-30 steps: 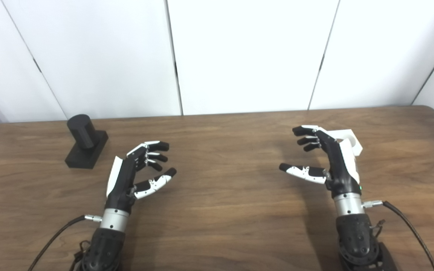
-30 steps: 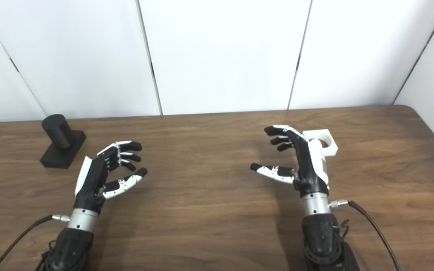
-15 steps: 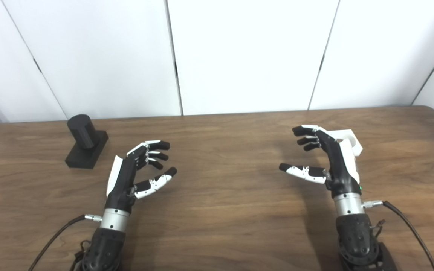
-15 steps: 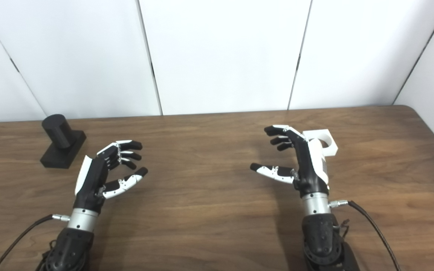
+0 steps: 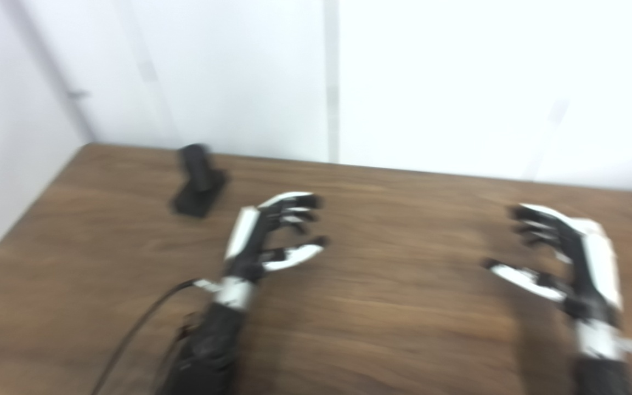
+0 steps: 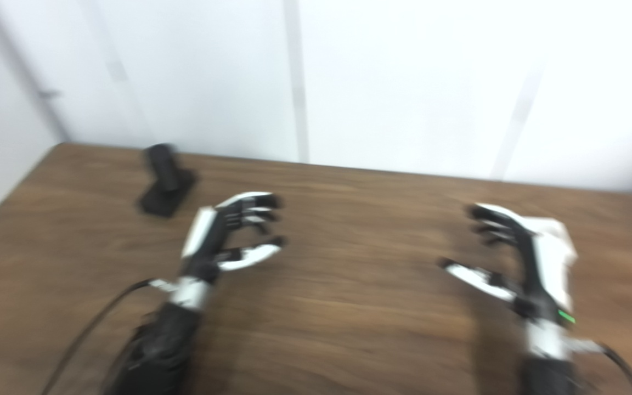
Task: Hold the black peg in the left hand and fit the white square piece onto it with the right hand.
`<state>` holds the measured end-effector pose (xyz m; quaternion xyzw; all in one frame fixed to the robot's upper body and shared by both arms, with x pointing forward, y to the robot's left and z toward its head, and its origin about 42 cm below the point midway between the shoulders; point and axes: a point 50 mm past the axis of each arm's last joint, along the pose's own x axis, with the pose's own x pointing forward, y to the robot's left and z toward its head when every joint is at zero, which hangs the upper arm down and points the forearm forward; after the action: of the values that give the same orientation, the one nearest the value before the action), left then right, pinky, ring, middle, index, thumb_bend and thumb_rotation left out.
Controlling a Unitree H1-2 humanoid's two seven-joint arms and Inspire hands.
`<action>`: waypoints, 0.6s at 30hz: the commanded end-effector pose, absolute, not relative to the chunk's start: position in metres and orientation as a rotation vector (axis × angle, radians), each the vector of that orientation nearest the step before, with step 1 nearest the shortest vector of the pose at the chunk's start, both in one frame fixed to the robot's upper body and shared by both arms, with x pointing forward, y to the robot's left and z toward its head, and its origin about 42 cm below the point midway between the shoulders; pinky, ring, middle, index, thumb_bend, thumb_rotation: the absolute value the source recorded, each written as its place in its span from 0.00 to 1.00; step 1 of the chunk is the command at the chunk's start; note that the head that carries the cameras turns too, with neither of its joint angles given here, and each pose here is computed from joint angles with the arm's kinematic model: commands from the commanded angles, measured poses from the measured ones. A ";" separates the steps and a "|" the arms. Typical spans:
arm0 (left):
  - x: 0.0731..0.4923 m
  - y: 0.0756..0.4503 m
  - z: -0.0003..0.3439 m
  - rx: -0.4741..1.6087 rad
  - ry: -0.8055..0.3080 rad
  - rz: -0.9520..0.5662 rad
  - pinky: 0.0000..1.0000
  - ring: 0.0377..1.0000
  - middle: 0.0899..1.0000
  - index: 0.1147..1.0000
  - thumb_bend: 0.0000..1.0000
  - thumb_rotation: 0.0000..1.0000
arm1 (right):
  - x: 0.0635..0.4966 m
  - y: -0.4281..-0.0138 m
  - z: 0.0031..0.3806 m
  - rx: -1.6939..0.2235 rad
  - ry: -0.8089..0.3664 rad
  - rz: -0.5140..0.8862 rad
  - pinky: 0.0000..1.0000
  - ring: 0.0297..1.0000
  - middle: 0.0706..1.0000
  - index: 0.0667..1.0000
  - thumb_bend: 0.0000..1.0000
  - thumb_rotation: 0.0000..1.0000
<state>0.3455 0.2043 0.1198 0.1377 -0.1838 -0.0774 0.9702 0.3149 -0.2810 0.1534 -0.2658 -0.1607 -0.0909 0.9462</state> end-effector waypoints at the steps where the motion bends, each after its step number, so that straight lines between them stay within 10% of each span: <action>1: 0.346 0.184 0.124 0.262 -0.393 -0.163 0.54 0.66 0.69 0.65 0.59 0.00 | 0.320 -0.288 0.167 -0.522 -0.405 -0.181 0.52 0.61 0.66 0.63 0.64 0.00; 18: 0.350 0.164 0.111 0.276 -0.389 -0.145 0.47 0.62 0.69 0.64 0.60 0.00 | 0.314 -0.283 0.177 -0.511 -0.408 -0.189 0.47 0.58 0.61 0.59 0.63 0.00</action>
<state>0.3513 0.1660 0.1170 0.1331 -0.1868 -0.0707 0.9708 0.3098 -0.2855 0.1581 -0.2539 -0.1657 -0.0907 0.9486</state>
